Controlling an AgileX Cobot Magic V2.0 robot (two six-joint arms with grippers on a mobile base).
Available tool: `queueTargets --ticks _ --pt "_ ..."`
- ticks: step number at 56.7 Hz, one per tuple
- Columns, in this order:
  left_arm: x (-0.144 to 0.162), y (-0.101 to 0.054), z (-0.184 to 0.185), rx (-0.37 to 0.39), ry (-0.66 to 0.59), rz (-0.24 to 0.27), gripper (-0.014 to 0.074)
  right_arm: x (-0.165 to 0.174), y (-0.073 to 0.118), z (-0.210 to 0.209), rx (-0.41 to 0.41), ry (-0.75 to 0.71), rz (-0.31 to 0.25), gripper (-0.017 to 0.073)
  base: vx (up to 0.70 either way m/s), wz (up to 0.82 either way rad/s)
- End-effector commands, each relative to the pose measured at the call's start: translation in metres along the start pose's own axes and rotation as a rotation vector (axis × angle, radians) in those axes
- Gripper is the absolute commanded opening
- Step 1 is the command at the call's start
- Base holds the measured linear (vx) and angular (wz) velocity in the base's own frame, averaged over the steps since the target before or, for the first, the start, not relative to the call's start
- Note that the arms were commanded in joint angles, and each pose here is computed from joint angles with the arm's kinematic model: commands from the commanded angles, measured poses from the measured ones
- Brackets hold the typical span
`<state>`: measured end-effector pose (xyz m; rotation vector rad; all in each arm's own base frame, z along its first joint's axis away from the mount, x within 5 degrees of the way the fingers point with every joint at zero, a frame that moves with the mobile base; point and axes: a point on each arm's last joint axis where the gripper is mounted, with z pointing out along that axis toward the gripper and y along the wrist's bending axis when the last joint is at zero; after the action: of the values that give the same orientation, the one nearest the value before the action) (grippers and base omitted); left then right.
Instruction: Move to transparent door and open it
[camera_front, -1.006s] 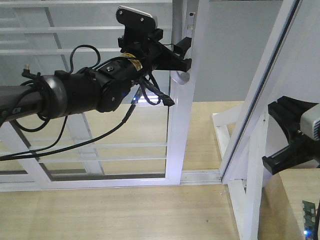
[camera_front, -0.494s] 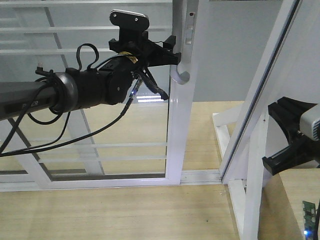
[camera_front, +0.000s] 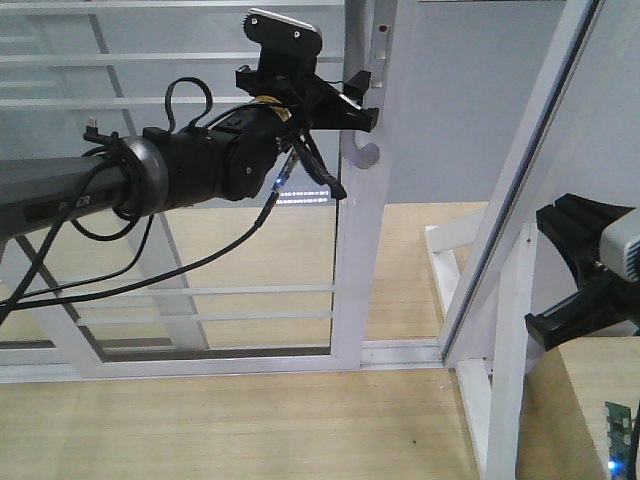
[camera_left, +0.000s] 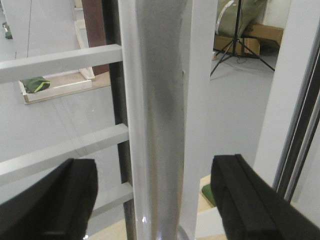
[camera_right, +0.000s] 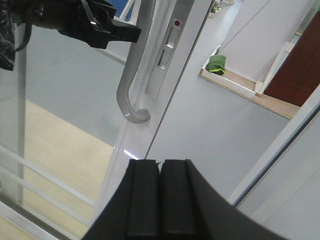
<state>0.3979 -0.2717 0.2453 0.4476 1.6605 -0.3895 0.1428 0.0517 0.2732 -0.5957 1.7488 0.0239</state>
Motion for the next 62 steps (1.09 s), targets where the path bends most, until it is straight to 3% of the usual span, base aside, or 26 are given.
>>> queueTargets --ticks 1,21,30,62 --pt "-0.045 0.000 -0.007 -0.004 -0.150 -0.004 0.0575 -0.017 -0.004 -0.002 0.021 -0.105 -0.018 -0.0006 0.00 0.00" --pt "-0.055 -0.001 0.014 -0.001 -0.176 -0.017 0.0575 -0.016 -0.004 -0.002 0.020 -0.102 -0.018 -0.0006 0.00 0.00" --pt "-0.054 0.008 0.019 -0.038 -0.182 -0.094 0.0575 -0.016 -0.004 -0.002 0.020 -0.096 -0.018 -0.0006 0.00 0.00" --pt "-0.050 0.007 0.034 -0.023 -0.159 -0.086 0.0574 -0.016 -0.004 -0.002 0.020 -0.098 -0.018 -0.0006 0.00 0.00"
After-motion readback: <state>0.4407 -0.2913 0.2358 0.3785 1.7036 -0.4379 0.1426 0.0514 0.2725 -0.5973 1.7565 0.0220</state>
